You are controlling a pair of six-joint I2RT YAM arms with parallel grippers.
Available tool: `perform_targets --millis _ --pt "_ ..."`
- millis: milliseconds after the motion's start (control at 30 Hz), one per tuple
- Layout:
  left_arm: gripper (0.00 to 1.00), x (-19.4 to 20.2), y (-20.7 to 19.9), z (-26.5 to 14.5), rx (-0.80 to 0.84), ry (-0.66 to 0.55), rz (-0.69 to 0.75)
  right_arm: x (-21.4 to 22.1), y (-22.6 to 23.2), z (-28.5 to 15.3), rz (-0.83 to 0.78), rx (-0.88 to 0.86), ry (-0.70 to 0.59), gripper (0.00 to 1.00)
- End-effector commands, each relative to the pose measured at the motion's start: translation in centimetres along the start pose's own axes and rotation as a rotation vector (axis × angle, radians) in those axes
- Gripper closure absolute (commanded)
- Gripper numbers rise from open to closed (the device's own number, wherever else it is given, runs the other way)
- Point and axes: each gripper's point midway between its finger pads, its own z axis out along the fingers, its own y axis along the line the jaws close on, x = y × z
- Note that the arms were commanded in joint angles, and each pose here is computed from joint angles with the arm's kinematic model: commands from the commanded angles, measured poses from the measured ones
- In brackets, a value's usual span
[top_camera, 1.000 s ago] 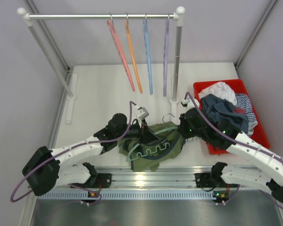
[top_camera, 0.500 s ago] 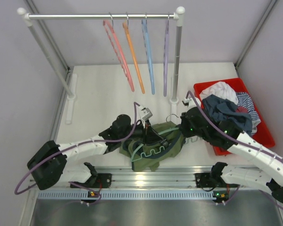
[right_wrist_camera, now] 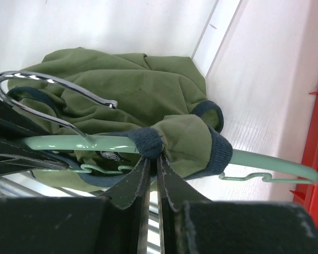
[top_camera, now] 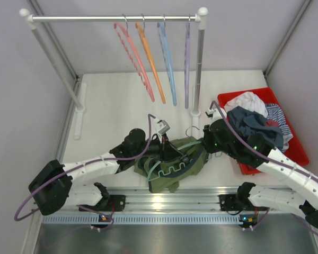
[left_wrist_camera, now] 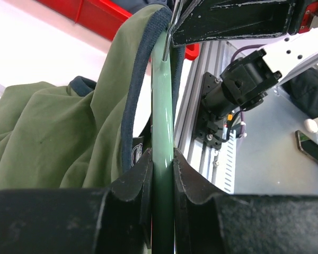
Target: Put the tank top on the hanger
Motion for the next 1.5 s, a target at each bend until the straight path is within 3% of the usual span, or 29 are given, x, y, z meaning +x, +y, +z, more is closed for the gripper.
perform_targets --millis 0,200,433,700,1167,1267,1433,1467 --pt "1.00 -4.0 -3.0 0.5 0.136 -0.141 0.082 -2.7 0.2 -1.2 0.005 -0.005 -0.080 0.92" --pt "1.00 -4.2 -2.9 0.4 0.130 -0.158 0.083 -3.3 0.3 -1.5 0.004 -0.007 -0.092 0.89" --pt "1.00 -5.1 -2.8 1.0 0.134 -0.180 0.078 -3.6 0.2 -1.6 0.005 -0.009 -0.120 0.70" --pt "1.00 -4.6 -2.4 2.7 0.139 -0.154 0.047 -4.3 1.3 -2.3 -0.040 -0.078 -0.226 0.67" --pt "1.00 -4.5 -3.3 4.3 0.158 -0.125 0.058 -3.7 2.3 0.4 -0.092 -0.029 -0.253 0.64" --pt "1.00 -4.6 -3.3 4.4 0.152 -0.127 0.061 -3.2 2.4 1.0 -0.109 -0.012 -0.237 0.67" --pt "1.00 -5.1 -3.3 4.2 0.134 -0.136 0.060 -2.6 2.2 1.4 -0.113 0.014 -0.238 0.88" --pt "0.94 -4.9 -3.1 4.2 0.125 -0.131 0.052 -2.5 2.2 1.4 -0.114 0.011 -0.238 0.92"
